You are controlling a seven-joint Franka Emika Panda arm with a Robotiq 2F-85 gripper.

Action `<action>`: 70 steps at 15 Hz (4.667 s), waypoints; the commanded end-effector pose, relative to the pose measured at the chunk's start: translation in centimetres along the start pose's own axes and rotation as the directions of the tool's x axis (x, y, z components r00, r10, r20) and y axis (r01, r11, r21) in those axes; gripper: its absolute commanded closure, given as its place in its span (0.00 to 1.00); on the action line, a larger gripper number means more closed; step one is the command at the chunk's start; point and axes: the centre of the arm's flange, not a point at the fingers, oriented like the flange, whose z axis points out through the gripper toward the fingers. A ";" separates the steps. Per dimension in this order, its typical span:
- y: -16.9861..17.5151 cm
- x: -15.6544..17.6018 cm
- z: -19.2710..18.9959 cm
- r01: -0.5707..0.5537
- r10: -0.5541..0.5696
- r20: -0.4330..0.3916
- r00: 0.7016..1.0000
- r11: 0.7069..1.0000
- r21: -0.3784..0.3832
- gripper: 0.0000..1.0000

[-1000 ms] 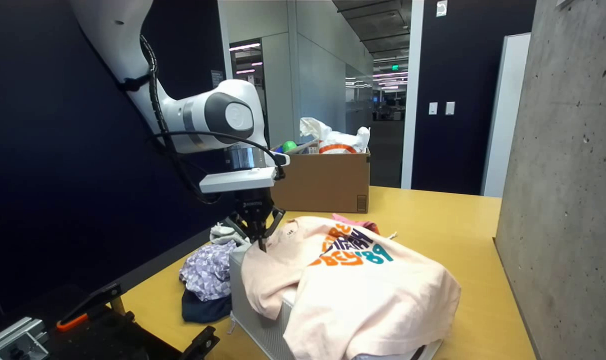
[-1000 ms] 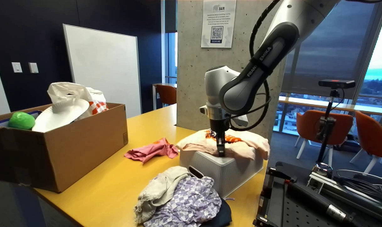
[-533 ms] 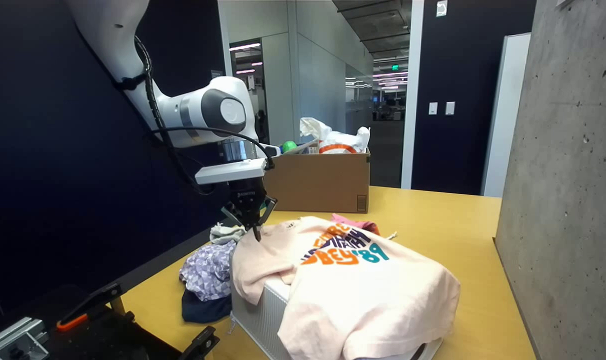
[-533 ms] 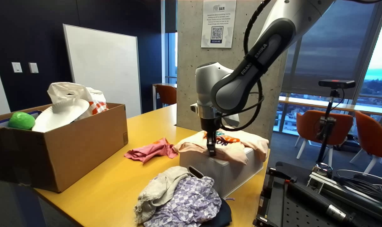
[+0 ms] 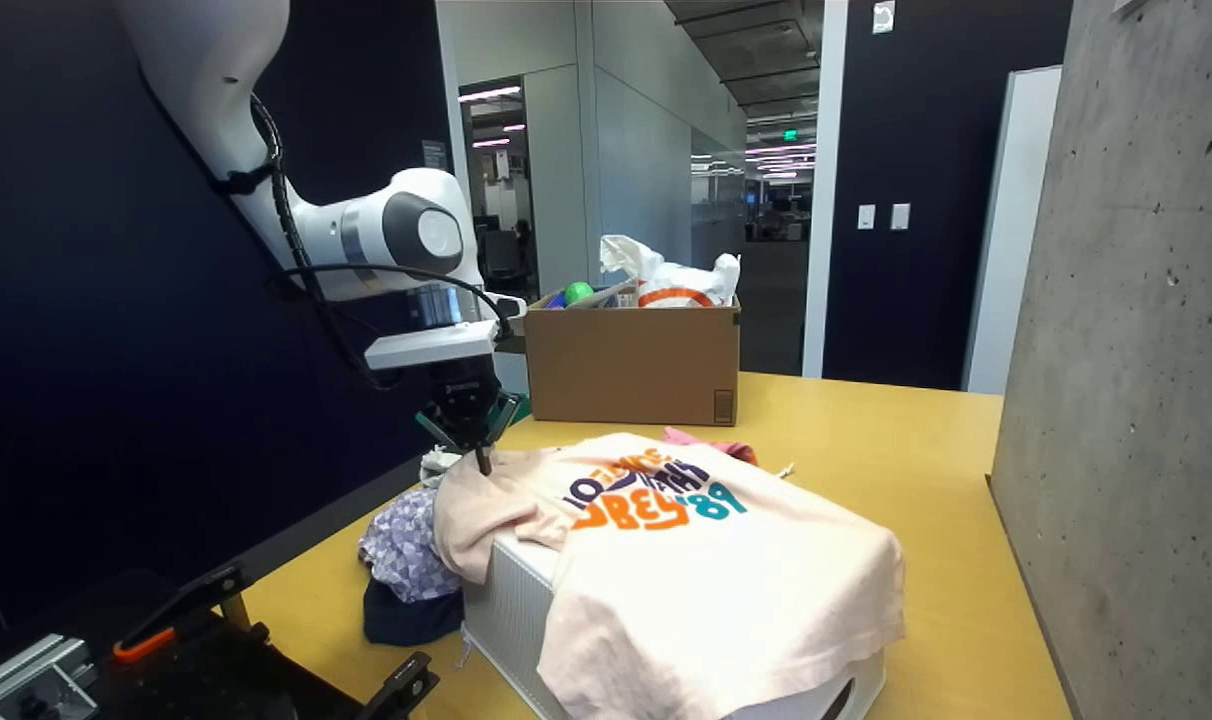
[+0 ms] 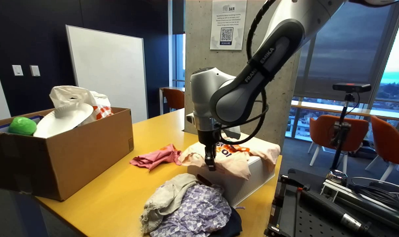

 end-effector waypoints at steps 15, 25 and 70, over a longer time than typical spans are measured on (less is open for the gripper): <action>0.1 -4.2 -2.8 -0.021 0.021 0.027 0.999 1.000 0.013 0.21; 5.8 -15.0 -1.8 -0.022 0.029 0.114 0.993 0.998 -0.059 0.00; 26.0 -28.8 7.2 -0.476 0.492 0.095 0.865 0.866 -0.153 0.00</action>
